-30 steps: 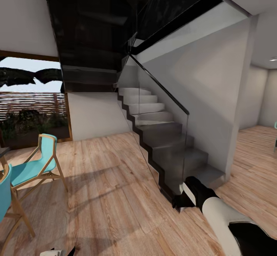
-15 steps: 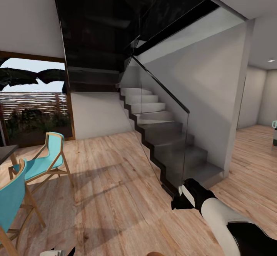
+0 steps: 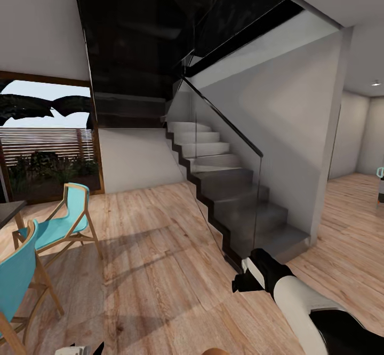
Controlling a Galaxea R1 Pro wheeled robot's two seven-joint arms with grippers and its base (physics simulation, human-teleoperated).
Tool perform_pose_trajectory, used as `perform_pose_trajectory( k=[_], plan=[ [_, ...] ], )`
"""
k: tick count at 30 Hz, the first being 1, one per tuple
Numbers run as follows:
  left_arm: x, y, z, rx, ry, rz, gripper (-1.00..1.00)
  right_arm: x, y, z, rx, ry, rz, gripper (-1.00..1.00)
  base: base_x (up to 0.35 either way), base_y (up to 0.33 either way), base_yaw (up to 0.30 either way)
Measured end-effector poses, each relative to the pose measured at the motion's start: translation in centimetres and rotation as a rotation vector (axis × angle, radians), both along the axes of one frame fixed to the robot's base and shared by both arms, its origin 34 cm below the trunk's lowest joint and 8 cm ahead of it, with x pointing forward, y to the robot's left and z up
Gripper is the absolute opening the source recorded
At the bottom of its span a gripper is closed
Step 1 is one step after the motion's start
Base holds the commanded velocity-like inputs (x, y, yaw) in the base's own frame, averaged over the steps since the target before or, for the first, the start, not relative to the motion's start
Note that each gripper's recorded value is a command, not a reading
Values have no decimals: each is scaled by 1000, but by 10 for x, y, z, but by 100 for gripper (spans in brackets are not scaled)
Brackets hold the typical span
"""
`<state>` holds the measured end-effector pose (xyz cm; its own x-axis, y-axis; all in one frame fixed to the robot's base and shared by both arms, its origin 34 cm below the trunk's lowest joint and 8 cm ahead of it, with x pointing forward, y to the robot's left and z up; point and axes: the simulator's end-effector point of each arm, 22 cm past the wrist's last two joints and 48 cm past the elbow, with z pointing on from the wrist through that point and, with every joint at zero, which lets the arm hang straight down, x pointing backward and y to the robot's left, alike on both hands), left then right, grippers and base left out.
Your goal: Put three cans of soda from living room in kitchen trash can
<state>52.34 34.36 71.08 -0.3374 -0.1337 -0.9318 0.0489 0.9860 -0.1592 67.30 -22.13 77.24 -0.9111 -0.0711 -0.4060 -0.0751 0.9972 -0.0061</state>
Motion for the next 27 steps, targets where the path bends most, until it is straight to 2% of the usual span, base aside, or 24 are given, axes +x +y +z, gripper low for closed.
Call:
perform_pose_trajectory(
  k=[12, 27],
  plan=[
    [1, 0, -4, -2, -2, 3, 100, 1, 9, -3, 12, -7, 8, 100, 0, 0, 0],
    [-2, 1, -36, 5, 14, 5, 100, -4, 30, -39, 28, 14, 34, 100, 0, 0, 0]
  ],
)
